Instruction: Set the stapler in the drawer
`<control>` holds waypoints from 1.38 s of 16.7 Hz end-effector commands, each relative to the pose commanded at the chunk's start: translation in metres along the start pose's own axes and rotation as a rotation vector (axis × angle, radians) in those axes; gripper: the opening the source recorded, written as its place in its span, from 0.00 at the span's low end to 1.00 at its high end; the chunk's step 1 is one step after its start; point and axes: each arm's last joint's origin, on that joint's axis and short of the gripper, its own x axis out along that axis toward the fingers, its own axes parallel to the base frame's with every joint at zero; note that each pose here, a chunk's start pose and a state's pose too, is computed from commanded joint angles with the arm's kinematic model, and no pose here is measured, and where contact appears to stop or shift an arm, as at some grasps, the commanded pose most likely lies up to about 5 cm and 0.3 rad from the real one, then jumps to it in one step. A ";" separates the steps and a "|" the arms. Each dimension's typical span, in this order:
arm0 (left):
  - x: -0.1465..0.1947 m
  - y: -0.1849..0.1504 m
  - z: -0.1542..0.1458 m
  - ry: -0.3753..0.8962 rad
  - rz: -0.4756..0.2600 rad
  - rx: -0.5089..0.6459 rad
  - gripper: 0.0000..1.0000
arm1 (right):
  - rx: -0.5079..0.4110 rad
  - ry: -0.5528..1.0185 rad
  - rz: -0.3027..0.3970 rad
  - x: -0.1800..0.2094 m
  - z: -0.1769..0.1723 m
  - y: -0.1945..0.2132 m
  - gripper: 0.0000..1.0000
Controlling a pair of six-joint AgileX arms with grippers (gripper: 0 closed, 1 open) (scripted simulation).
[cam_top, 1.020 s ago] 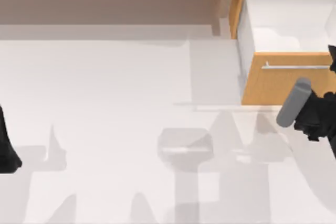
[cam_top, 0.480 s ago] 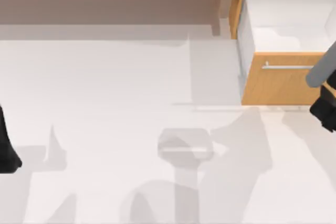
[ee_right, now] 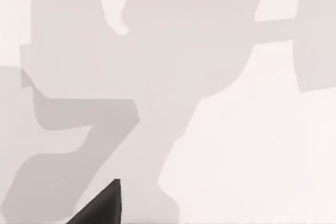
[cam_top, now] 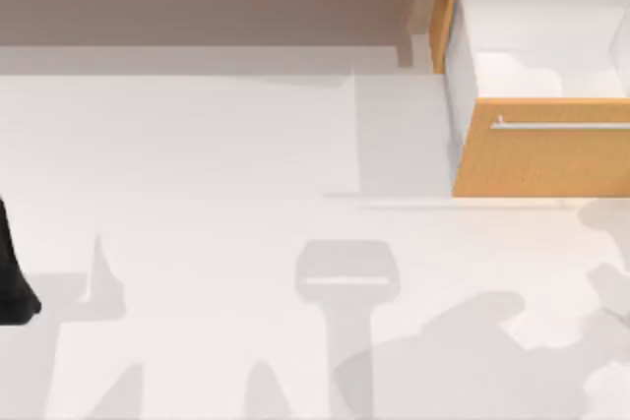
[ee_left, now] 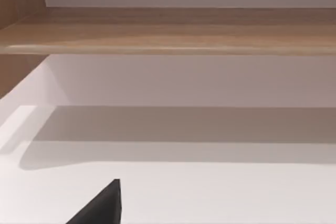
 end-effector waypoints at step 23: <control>0.000 0.000 0.000 0.000 0.000 0.000 1.00 | 0.315 0.365 0.223 0.055 -0.060 0.008 1.00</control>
